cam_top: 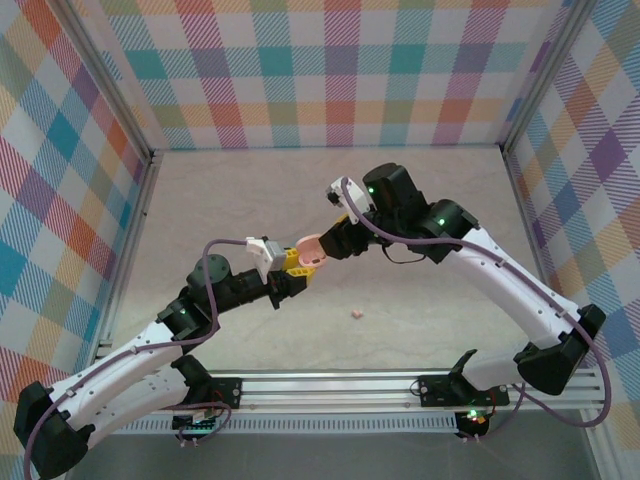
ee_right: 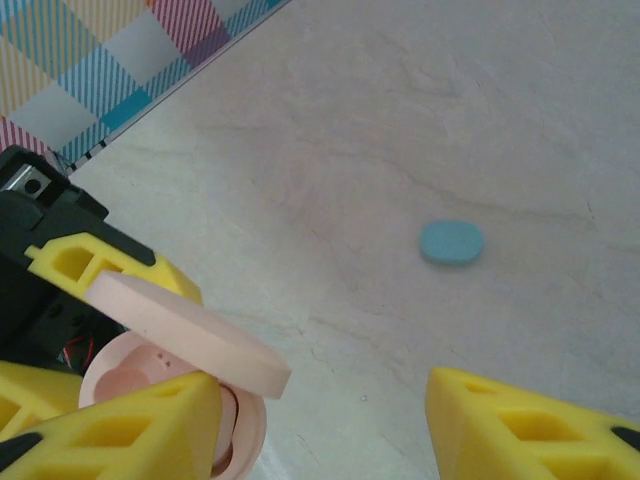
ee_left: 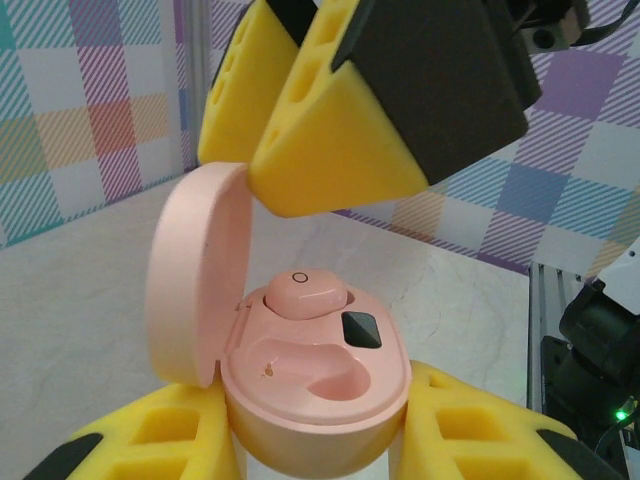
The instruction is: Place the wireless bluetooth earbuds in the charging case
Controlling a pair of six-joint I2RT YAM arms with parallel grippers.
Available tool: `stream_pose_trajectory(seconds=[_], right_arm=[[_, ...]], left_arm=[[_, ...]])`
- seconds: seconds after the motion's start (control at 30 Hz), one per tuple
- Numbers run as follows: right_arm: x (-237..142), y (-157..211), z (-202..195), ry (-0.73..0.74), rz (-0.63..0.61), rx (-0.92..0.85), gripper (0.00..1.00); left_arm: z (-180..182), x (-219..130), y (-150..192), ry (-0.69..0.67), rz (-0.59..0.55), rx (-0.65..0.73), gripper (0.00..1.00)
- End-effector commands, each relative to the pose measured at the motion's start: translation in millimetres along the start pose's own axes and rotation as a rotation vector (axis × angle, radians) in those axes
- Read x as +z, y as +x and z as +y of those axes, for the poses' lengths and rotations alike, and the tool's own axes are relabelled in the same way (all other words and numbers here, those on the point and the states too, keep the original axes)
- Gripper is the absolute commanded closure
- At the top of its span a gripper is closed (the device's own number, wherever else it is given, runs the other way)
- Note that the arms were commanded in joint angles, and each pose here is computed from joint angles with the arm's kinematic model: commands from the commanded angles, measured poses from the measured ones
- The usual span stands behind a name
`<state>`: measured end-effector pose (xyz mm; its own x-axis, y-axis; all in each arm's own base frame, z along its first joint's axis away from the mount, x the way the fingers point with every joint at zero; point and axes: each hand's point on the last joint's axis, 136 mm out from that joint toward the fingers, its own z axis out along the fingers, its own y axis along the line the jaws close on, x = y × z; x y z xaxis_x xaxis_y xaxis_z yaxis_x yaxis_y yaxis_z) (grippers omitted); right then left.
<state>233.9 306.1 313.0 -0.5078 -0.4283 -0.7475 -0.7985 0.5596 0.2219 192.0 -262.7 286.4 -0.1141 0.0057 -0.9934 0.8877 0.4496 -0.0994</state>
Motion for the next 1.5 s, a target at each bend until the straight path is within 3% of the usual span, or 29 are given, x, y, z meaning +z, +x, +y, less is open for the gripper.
stream_pose_trajectory(seconds=[0.0, 0.13, 0.27, 0.4, 0.6, 1.13, 1.47], right_arm=[[-4, -5, 0, 0.007, -0.001, 0.017, 0.43], [-13, -7, 4, -0.016, -0.017, 0.055, 0.44], [-19, 1, 14, -0.076, -0.003, 0.102, 0.52], [-15, 17, 21, -0.124, 0.032, 0.138, 0.59], [-2, 29, 27, -0.149, 0.086, 0.155, 0.60], [18, 30, 22, -0.062, 0.160, 0.052, 0.59], [19, 32, 21, -0.057, 0.179, 0.041, 0.73]], left_arm=[[-3, -1, -5, 0.010, -0.018, -0.007, 0.78], [0, 3, 2, -0.002, 0.000, -0.028, 0.79], [2, 4, 4, -0.006, 0.006, -0.039, 0.79], [2, 4, 5, -0.011, 0.004, -0.042, 0.79], [2, 3, 5, -0.009, 0.002, -0.047, 0.79], [0, 3, 6, 0.003, 0.008, -0.046, 0.79], [0, 3, 5, 0.004, 0.007, -0.036, 0.79]])
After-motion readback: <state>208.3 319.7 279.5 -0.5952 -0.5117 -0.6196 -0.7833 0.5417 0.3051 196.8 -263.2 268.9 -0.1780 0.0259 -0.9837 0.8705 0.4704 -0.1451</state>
